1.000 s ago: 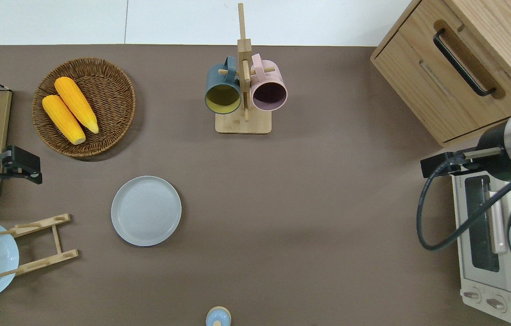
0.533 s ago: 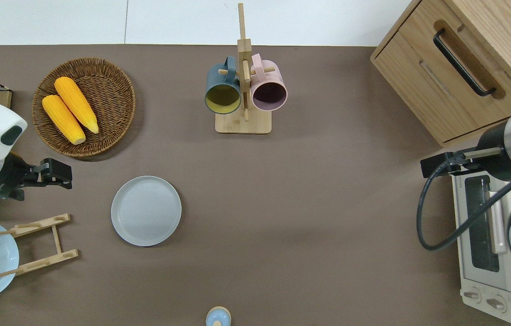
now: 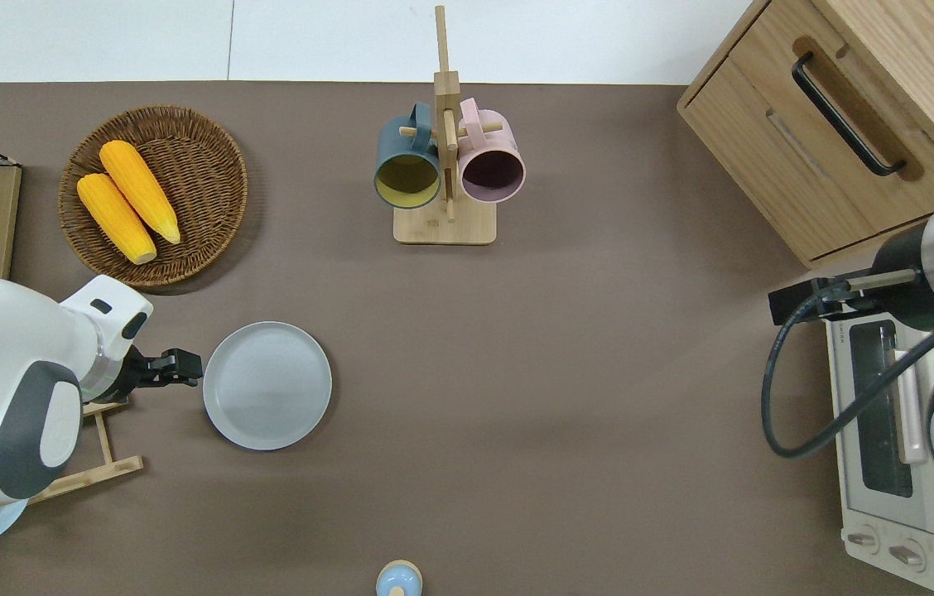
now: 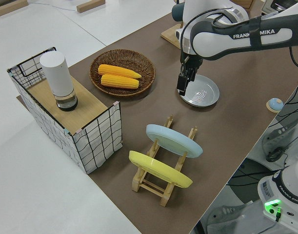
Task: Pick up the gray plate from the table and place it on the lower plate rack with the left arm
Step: 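Move the left gripper to the gray plate's rim and grasp it, then hold the gray plate rim firmly with the left gripper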
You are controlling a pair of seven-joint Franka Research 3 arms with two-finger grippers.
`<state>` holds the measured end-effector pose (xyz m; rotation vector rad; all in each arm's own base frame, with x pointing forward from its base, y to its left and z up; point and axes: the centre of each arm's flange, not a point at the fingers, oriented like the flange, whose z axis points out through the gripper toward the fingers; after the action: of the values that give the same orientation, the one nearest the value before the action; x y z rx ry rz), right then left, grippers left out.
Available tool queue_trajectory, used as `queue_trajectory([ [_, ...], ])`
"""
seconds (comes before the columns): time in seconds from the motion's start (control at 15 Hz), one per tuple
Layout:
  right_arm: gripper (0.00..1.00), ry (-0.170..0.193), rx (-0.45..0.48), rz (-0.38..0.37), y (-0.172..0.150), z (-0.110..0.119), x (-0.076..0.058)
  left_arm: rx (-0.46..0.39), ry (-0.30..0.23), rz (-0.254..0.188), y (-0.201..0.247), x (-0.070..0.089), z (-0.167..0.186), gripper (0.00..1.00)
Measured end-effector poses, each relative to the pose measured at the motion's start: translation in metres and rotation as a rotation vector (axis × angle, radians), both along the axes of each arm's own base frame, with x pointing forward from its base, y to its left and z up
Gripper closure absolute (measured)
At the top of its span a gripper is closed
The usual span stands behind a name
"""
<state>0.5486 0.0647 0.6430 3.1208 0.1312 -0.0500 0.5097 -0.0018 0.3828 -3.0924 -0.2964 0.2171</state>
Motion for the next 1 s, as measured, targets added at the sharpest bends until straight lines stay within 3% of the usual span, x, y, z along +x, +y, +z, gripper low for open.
queue_trajectory([
  [0.47, 0.01, 0.000, 0.000, 0.000, 0.000, 0.000, 0.000, 0.010, 0.033, 0.014, -0.024, -0.028, -0.051, 0.01],
  [1.0, 0.01, 0.000, 0.000, 0.000, 0.000, 0.000, 0.000, -0.030, 0.050, 0.061, -0.031, -0.029, -0.088, 0.01],
])
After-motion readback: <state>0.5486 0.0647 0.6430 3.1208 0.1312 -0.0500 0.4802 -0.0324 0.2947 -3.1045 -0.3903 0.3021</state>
